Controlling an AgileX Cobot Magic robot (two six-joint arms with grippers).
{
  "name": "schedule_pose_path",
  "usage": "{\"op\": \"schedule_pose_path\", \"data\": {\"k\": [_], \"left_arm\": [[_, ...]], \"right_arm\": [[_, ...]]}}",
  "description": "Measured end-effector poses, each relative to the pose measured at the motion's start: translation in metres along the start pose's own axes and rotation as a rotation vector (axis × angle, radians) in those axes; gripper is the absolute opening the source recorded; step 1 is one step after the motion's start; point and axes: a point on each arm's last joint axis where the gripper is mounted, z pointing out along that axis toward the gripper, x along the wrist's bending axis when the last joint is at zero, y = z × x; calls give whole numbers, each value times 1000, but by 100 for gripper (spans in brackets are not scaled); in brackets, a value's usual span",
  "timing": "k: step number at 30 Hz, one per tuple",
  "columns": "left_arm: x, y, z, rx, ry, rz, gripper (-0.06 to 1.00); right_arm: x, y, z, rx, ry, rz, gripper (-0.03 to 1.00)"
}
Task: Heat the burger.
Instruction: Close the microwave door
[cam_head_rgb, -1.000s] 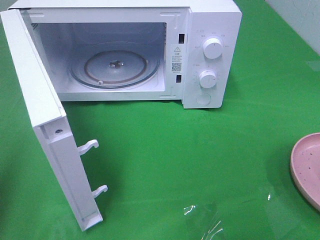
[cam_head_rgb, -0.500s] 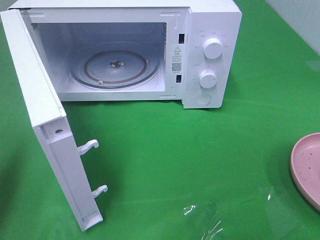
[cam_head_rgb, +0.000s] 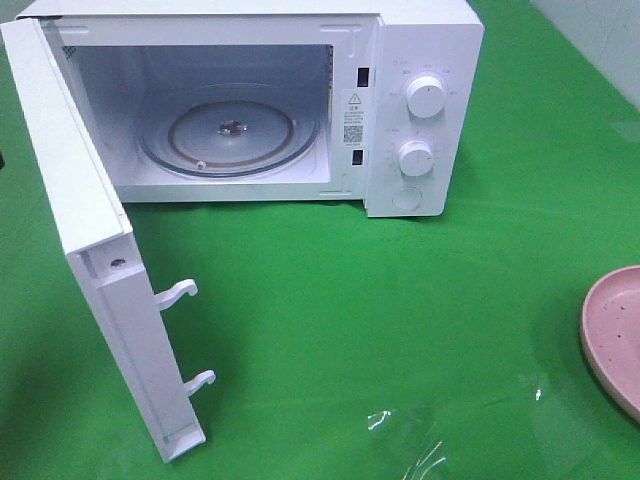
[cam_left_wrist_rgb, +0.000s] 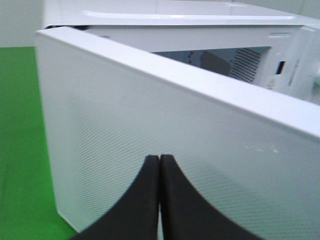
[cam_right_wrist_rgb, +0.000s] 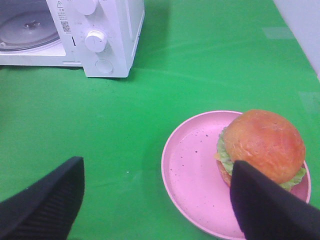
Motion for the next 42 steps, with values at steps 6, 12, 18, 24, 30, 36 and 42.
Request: {"op": "schedule_pose_path", "data": {"k": [6, 12, 18, 24, 30, 36, 42], "left_arm": [[-9, -8, 13, 48, -50, -32, 0], [-17, -16, 24, 72, -69, -51, 0], [-29, -20, 46, 90, -87, -62, 0], [-39, -16, 66, 79, -93, -96, 0], [-55, -12, 96, 66, -120, -127, 0], [-66, -12, 117, 58, -140, -124, 0], [-77, -12, 136, 48, -140, -130, 0]], "right_arm": [[0, 0, 0, 0, 0, 0, 76], [0, 0, 0, 0, 0, 0, 76], [0, 0, 0, 0, 0, 0, 76], [0, 0, 0, 0, 0, 0, 76], [0, 0, 0, 0, 0, 0, 76], [0, 0, 0, 0, 0, 0, 76], [0, 0, 0, 0, 0, 0, 76]]}}
